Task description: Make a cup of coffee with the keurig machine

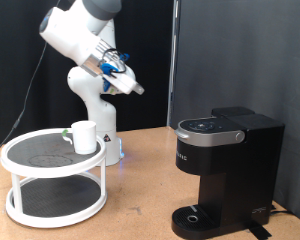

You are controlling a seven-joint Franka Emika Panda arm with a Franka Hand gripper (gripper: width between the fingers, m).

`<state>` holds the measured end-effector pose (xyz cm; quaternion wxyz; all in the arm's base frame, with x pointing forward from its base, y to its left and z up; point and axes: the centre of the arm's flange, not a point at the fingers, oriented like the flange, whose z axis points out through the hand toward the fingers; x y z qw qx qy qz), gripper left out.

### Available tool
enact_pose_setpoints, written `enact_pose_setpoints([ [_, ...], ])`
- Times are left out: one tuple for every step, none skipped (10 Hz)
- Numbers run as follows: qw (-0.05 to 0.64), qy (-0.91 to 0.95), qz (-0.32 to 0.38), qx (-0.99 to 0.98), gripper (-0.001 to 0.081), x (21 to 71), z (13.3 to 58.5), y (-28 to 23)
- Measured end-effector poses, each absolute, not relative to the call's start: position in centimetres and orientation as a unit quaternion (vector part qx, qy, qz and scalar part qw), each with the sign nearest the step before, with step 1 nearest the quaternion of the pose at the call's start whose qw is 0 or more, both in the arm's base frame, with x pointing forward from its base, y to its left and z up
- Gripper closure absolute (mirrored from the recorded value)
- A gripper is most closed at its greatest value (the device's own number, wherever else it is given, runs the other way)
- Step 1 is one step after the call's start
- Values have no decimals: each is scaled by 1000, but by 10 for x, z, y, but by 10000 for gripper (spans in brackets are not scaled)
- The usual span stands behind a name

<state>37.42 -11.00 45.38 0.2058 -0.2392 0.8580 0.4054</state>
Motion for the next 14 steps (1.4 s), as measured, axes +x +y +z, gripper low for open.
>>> enact_pose_setpoints([
  [196,856,413,-241,806,363,454,-123],
  [182,858,413,-245,806,352,454,-136],
  [169,861,410,-249,806,342,453,-149],
  [154,863,409,-254,806,331,452,-161],
  [151,865,405,-254,806,321,452,-174],
  [155,864,406,-255,806,315,453,-180],
  [154,864,406,-255,806,315,452,-179],
  [151,863,403,-264,806,313,451,-180],
  [147,865,394,-274,806,307,448,-187],
  [150,866,385,-280,806,298,447,-198],
  [157,867,381,-280,806,288,445,-211],
  [170,868,379,-270,806,279,444,-224],
  [185,869,376,-262,806,269,444,-238],
  [194,871,371,-255,806,259,444,-251],
])
